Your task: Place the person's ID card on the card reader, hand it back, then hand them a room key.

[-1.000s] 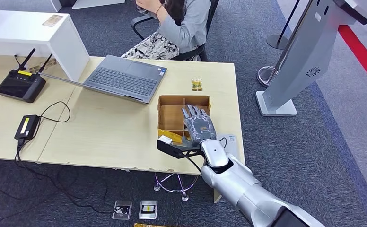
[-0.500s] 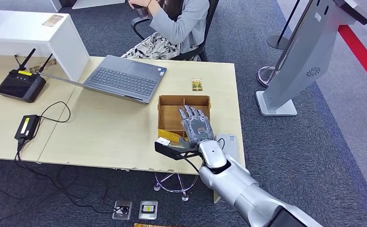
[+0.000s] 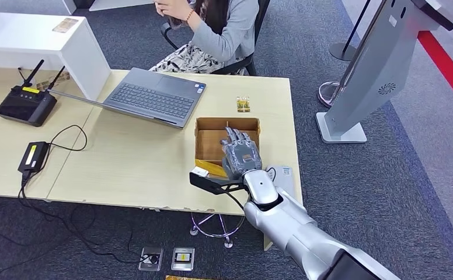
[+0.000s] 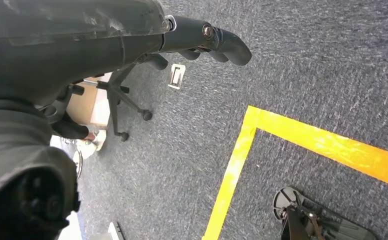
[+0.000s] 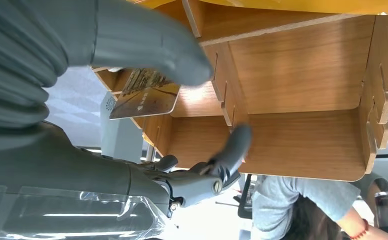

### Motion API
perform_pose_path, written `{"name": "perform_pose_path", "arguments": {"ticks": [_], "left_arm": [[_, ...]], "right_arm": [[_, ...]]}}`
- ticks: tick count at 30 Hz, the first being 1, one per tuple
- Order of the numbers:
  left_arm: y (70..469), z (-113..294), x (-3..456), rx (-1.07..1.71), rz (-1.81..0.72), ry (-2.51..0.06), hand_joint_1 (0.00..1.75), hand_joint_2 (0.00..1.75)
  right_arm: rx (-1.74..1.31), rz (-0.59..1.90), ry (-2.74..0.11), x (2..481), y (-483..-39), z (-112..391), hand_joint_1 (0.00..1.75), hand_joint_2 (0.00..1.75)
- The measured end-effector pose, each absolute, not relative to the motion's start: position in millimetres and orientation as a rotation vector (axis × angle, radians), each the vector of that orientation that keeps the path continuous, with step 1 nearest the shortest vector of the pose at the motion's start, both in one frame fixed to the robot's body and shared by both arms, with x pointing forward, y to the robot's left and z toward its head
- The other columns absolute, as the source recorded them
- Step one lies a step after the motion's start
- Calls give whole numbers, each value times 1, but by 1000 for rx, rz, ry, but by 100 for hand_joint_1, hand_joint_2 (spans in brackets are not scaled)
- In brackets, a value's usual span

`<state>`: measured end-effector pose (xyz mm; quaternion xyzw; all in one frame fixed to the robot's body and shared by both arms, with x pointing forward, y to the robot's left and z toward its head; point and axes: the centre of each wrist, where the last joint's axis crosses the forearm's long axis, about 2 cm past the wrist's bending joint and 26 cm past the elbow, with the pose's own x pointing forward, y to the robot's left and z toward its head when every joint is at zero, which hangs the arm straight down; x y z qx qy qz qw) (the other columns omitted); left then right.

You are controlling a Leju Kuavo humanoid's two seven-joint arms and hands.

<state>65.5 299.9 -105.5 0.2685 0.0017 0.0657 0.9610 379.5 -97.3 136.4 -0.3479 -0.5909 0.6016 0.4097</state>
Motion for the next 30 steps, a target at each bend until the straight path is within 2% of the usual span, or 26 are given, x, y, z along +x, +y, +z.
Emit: {"name": "perform_pose_path", "arguments": {"ticks": [1,2,30], "left_arm": [[300,-105,65,547,134,8,0,0],[299,-105,65,550,136,13,0,0],[294,-105,65,575,148,60,0,0]], "right_arm": [[-876,1516,-1489,380,-97,137,25,175],[-875,1516,-1491,380,-97,137,2,175],[-859,1508,-1458,386,-100,136,0,175]]}}
